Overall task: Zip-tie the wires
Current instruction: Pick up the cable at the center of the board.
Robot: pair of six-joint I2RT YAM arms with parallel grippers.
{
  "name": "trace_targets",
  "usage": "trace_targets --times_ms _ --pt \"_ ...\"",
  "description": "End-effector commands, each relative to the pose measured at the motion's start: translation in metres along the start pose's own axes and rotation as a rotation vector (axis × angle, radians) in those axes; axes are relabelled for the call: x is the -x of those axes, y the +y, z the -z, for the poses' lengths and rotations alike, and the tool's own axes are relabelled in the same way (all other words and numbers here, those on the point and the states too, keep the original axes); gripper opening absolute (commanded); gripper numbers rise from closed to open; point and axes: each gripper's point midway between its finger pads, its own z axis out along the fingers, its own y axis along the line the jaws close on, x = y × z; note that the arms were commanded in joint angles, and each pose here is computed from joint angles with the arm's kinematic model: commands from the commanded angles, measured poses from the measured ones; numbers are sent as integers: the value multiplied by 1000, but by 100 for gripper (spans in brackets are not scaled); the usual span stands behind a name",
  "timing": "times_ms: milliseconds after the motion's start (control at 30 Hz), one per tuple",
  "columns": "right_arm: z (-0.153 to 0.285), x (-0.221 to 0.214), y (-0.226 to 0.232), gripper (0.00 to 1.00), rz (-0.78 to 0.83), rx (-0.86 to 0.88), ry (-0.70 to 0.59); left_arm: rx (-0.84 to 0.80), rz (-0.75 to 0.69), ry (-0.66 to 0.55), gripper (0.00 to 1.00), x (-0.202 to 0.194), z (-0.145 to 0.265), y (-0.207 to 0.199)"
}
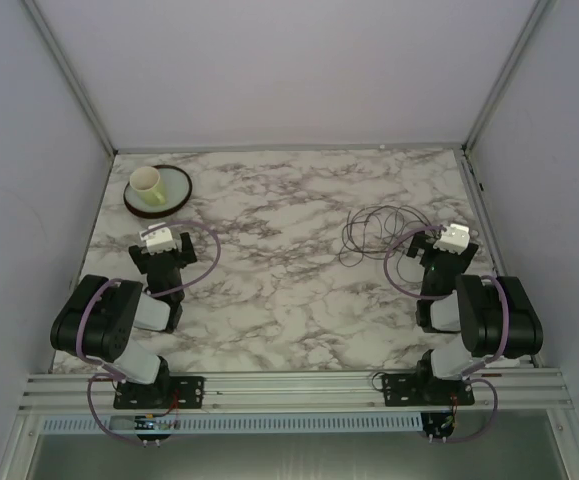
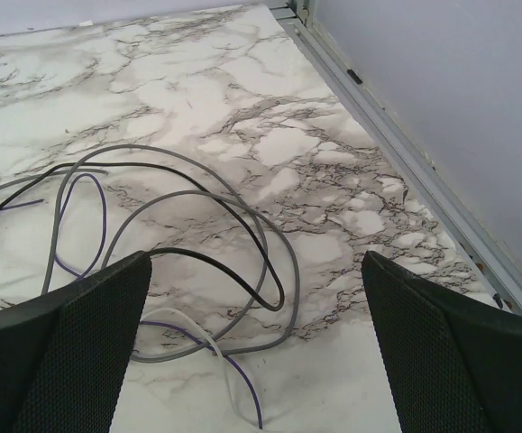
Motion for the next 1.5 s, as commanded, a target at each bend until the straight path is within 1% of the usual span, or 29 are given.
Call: trace_targets --times_ms 0,133,200,267,367,433,500,633,733,833,933,1000,1067,1133,1200,1333,1467 --pt "-7 20 0 99 -24 -9 -69 -5 35 -59 100 17 -5 -5" --pt "-5 35 -1 99 -28 -6 -87 -4 35 -58 100 17 -5 -4" --pt "-5 41 -1 99 -26 -9 -57 -4 36 -57 100 17 -5 -5" --pt "-1 52 0 99 -42 -5 -53 -10 35 -58 100 17 -5 -5" --pt "9 60 -3 99 -106 -22 -23 -83 0 -55 100 20 -4 -18" --pt "18 67 -7 99 -154 -50 3 -50 5 -54 100 31 -4 -13" --pt "27 77 -7 99 -164 -38 18 -36 13 -43 100 48 -2 -11" --pt "47 91 -5 99 -248 -30 79 -43 121 60 100 82 8 -18" --pt "59 96 17 99 -303 86 152 -125 240 118 100 101 24 -34" --pt "66 105 50 99 -343 260 206 -280 391 148 100 111 43 -63" --pt "61 115 82 98 -355 421 275 -398 487 192 100 115 59 -88" --pt "54 119 102 94 -350 514 327 -462 520 224 100 117 66 -103" --pt "44 118 117 88 -338 579 385 -520 525 257 100 117 74 -118" --pt "31 118 127 82 -318 614 431 -561 516 287 100 116 80 -129" --pt "19 112 135 78 -298 629 477 -584 502 306 100 112 83 -137" --pt "9 94 152 74 -253 664 560 -598 489 325 100 105 87 -143" --pt "9 70 171 72 -193 697 648 -588 479 332 100 100 86 -143"
